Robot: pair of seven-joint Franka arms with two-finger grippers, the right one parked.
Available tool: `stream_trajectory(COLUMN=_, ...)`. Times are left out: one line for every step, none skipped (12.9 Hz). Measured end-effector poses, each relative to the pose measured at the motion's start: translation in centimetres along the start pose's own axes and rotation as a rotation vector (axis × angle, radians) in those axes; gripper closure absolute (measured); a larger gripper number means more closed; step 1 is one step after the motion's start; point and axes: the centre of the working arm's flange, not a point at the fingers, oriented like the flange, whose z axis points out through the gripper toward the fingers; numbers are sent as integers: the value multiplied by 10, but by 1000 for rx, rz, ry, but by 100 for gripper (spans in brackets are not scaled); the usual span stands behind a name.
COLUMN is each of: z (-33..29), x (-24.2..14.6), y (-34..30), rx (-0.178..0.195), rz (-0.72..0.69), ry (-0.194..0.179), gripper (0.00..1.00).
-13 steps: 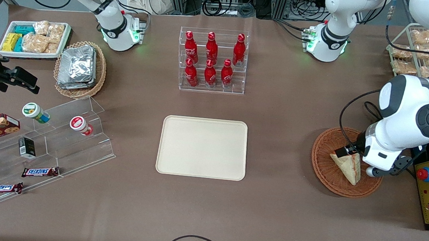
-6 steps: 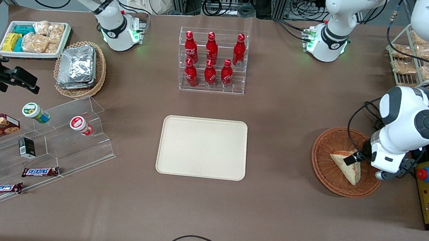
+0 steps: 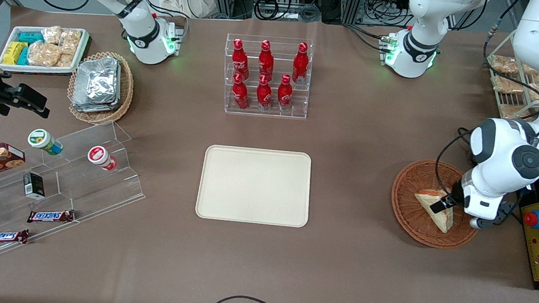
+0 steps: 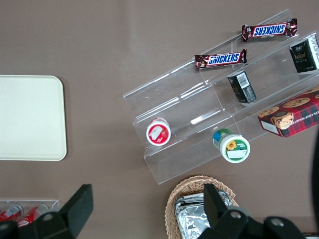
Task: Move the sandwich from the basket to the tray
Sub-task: 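Close the left gripper on the sandwich and lift it from the basket, then carry the held sandwich with the left gripper over to the cream tray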
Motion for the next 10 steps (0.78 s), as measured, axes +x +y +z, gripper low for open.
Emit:
stream_trajectory(z=3, x=-1, y=-4, rx=4, rz=-12, ry=-7, gripper=0)
stream_trajectory(z=7, x=-3, y=-8, rx=9, rz=-24, ry=-15, gripper=0)
stream_trajectory(z=10, x=-4, y=-10, rx=12, rz=-41, ry=-21, gripper=0)
stream_trajectory(z=11, x=-5, y=-11, rx=14, rz=-59, ry=-24, gripper=0)
stream_trajectory(z=11, x=-5, y=-10, rx=14, rz=-70, ry=-24, gripper=0)
stream_trajectory(z=11, x=-6, y=-10, rx=13, rz=-77, ry=-24, gripper=1)
stream_trajectory(z=11, x=-6, y=-10, rx=13, rz=-84, ry=-24, gripper=5)
stream_trajectory(z=11, x=-6, y=-9, rx=13, rz=-89, ry=-24, gripper=6)
stream_trajectory(z=11, x=-6, y=-9, rx=13, rz=-94, ry=-24, gripper=15)
stream_trajectory(z=11, x=-6, y=-9, rx=13, rz=-103, ry=-25, gripper=23)
